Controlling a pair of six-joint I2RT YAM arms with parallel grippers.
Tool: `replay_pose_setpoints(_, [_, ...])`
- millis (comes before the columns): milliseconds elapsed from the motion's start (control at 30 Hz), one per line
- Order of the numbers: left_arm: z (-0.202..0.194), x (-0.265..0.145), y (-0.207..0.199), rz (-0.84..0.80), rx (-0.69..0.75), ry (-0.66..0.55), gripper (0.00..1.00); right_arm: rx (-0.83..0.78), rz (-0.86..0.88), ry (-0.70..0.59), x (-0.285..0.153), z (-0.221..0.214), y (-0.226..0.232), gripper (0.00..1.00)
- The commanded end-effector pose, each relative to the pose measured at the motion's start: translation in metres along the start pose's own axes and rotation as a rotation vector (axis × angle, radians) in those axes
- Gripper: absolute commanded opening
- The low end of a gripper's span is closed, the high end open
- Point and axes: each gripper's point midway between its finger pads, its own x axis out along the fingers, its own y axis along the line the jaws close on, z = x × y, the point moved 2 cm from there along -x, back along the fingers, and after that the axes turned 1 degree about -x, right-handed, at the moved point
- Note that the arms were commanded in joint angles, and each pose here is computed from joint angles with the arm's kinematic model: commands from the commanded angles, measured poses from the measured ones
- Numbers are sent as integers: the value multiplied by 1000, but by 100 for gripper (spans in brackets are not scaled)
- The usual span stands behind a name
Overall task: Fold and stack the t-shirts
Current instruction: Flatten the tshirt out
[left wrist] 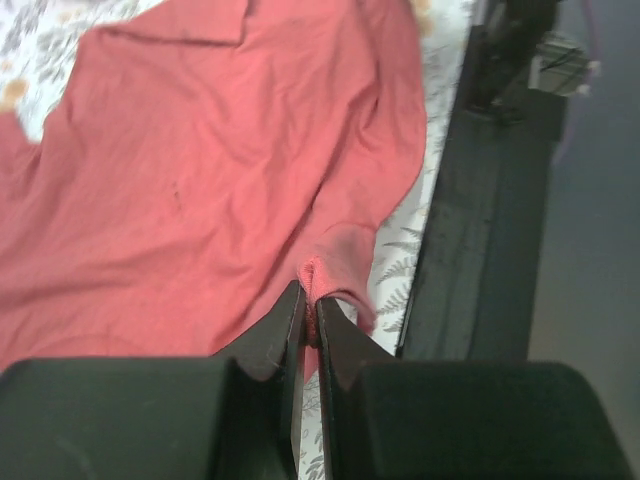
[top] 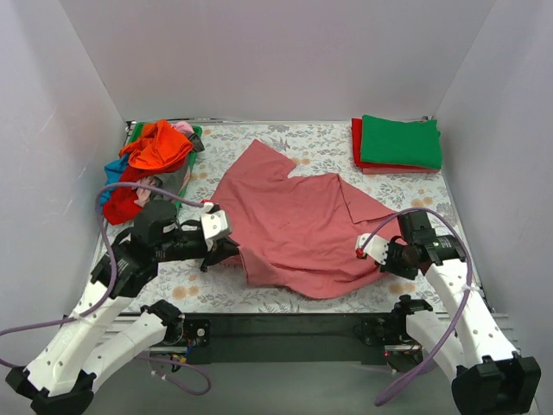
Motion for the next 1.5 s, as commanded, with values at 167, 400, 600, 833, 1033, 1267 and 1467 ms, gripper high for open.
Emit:
replay_pose_setpoints(167, [25, -30, -52, -250, 81, -74, 0, -117, -19, 141, -26, -38, -1, 1])
replay_pose_setpoints(400, [33, -44, -84, -399, -1, -119, 1, -107, -38, 141, -34, -40, 2, 1])
replay_pose_setpoints(600, [43, -65, -102, -421, -53, -160, 50, -75, -40, 63, -36, -26, 0, 40])
replay_pose_setpoints(833, [62, -55, -45, -25, -205, -213, 63, -40, -2, -164, -45, 20, -18, 69])
replay_pose_setpoints(1033, [51, 4, 18, 132, -379, -105, 73, 89, 133, -421, -40, 73, -39, 70])
replay_pose_setpoints(1267, [43, 45, 115, 383, -501, -126, 79, 263, 100, -467, -8, 118, -104, 64])
replay_pose_setpoints(1467, [2, 43, 157, 533, -537, -64, 79, 403, -71, -295, 39, 132, -167, 61])
